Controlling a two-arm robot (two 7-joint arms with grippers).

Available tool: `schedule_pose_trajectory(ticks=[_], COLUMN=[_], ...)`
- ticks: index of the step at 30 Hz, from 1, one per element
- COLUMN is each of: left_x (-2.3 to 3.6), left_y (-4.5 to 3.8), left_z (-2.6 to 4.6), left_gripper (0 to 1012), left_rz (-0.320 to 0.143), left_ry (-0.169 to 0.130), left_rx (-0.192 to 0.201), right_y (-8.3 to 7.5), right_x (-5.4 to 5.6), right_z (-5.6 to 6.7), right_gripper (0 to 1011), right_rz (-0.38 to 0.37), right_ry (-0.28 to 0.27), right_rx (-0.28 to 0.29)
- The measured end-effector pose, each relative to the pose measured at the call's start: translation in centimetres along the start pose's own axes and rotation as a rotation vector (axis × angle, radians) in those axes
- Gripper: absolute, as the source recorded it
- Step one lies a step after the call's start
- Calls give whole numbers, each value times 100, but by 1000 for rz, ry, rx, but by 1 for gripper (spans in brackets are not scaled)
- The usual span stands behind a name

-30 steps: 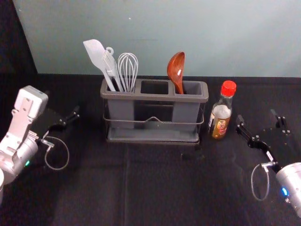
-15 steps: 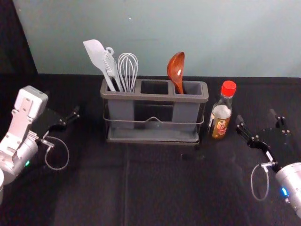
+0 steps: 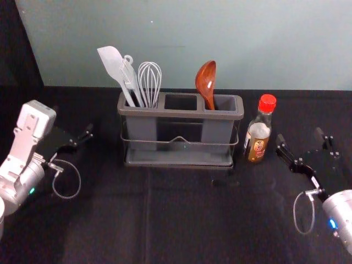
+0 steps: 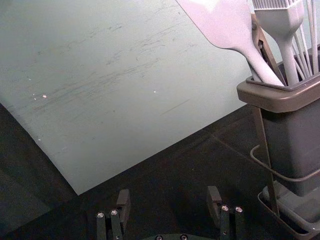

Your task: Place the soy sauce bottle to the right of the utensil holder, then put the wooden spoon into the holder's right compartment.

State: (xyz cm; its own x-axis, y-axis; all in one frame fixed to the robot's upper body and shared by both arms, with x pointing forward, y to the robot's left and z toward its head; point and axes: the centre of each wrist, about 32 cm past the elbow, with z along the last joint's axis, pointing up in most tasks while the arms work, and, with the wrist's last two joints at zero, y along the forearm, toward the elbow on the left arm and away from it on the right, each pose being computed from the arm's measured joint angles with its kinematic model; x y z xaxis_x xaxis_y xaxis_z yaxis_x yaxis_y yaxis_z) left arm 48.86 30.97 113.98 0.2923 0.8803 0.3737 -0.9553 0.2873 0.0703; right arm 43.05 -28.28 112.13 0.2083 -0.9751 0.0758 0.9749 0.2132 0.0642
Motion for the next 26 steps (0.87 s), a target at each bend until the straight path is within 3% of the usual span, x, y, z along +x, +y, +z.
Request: schedule_pose_trajectory(ticks=[26], left_x=[0], left_y=[0], left_z=[0], left_gripper=[1005], left_rz=[0], left_ry=[0], left_rx=[0], right_y=[0], right_x=[0], right_z=[0], right_gripper=[1003], right_rz=[0], right_ry=[0], right_rx=[0])
